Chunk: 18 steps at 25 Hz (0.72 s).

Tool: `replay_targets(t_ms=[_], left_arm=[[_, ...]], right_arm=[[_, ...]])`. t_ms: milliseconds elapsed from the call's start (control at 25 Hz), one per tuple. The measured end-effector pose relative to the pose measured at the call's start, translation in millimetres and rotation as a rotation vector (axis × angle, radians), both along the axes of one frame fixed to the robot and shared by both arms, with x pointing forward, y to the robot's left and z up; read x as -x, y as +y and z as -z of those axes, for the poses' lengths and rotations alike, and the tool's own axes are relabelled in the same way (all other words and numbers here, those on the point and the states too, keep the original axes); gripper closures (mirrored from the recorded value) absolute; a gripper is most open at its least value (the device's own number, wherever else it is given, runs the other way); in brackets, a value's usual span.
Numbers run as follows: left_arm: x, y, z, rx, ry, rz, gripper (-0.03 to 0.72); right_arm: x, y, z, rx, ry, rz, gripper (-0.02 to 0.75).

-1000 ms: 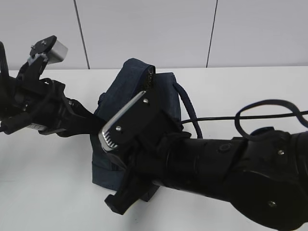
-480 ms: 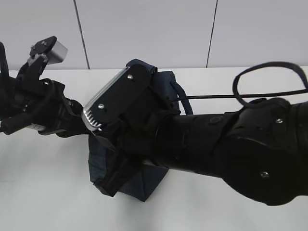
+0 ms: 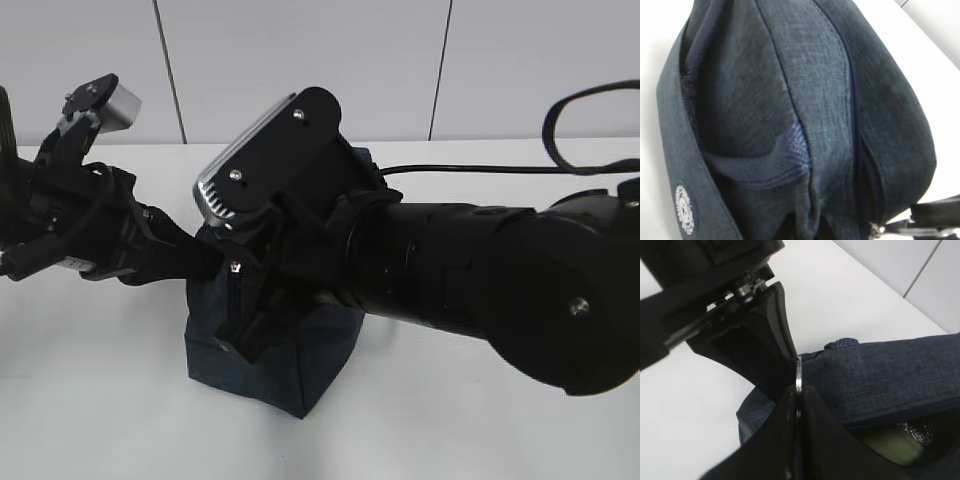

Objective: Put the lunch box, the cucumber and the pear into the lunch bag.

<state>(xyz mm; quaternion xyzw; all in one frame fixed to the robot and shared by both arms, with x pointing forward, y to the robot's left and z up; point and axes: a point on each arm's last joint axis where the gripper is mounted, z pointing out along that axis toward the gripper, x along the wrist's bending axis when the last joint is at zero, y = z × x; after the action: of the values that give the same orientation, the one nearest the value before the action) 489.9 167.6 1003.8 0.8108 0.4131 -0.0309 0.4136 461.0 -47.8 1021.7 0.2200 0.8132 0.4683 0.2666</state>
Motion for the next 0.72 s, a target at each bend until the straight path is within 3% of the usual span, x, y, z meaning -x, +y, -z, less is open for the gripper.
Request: replay_targets(t_ms=[720], left_arm=[[-1.9,-0.9,-2.6,0.026,-0.001,-0.026,0.685]], right_arm=[[-16.5,-4.2,-19.1,0.034,-0.025,0.139,0.738]])
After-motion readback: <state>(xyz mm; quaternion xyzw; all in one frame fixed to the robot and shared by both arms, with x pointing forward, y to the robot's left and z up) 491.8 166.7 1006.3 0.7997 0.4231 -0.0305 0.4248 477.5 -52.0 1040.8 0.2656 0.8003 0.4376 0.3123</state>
